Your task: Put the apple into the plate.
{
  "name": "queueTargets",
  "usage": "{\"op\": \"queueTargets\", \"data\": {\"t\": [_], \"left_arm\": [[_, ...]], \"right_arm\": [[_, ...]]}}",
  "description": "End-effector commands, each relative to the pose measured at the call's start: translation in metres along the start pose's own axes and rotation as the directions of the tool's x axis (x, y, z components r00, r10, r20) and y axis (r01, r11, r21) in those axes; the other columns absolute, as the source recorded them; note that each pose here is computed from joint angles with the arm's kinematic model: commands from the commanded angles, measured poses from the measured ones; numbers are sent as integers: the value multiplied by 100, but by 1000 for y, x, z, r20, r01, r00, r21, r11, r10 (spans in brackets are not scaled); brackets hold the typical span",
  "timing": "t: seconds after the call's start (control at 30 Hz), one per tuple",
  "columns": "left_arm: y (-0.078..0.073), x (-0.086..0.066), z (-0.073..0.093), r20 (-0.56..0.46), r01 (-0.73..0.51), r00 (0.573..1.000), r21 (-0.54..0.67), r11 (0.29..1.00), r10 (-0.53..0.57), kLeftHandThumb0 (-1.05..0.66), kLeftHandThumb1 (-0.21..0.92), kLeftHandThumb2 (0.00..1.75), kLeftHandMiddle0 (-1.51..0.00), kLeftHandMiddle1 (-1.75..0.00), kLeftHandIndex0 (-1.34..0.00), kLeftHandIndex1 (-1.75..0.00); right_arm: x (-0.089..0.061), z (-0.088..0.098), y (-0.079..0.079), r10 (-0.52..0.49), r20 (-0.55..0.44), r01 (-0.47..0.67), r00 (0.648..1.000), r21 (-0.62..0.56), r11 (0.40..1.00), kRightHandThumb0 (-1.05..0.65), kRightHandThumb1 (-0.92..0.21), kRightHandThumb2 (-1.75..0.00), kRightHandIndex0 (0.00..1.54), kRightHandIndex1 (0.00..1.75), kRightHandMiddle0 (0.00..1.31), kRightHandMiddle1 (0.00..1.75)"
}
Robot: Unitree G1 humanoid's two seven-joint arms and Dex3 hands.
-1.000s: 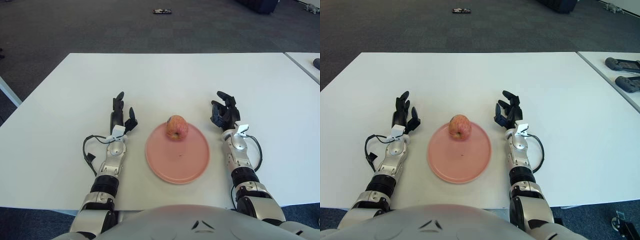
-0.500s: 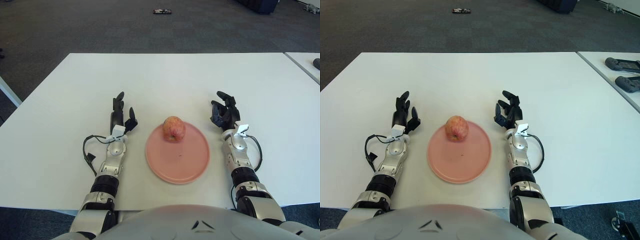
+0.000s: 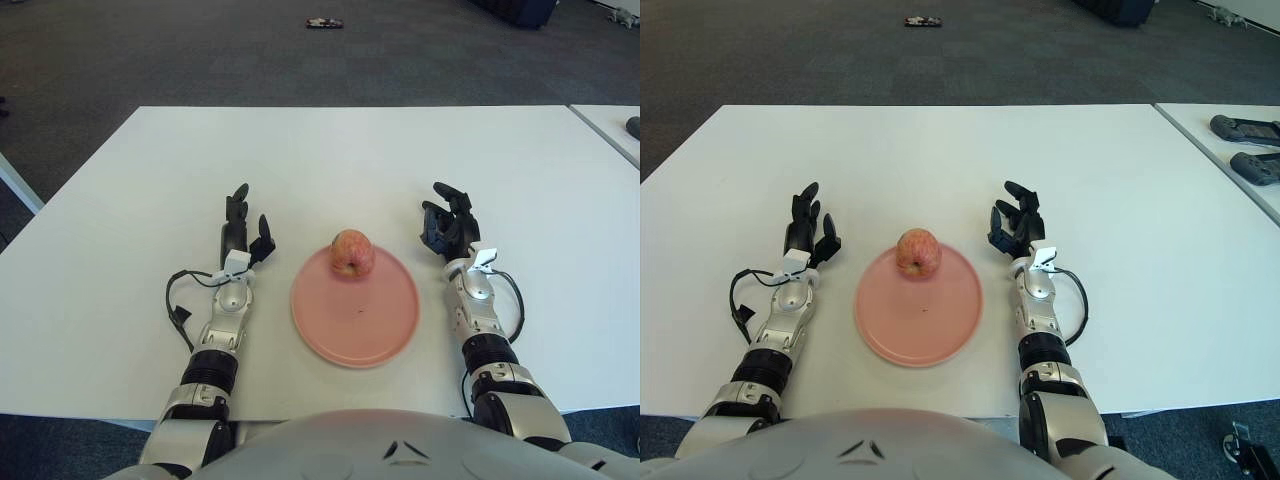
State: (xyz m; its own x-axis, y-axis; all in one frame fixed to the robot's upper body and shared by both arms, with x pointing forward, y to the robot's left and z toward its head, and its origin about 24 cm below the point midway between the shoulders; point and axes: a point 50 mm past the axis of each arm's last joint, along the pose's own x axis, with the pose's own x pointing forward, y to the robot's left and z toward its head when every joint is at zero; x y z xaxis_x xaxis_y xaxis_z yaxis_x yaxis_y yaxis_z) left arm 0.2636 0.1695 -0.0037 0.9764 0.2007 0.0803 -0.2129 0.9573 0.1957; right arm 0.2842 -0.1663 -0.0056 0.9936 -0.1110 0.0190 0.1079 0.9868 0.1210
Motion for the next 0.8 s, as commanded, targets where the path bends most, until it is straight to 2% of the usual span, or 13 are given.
{"op": "queueTargets", "data": {"t": [0.0,0.77], "left_arm": [[0,0,-3,-22,12,1000,15,1000,-11,-84,92,90,-23,-17,0,-57],[-1,1,-3,-26,13,1000,21,1000,-13,-84,92,91,-23,-17,0,-56]], "right_arm": [[-11,-21,0,-14,-116,16,993,17,1000,-39,-59,-95,10,83,0,86],[-10,-20,1,-11,-116,13,993,20,1000,-39,-59,-95,11,82,0,87]]}}
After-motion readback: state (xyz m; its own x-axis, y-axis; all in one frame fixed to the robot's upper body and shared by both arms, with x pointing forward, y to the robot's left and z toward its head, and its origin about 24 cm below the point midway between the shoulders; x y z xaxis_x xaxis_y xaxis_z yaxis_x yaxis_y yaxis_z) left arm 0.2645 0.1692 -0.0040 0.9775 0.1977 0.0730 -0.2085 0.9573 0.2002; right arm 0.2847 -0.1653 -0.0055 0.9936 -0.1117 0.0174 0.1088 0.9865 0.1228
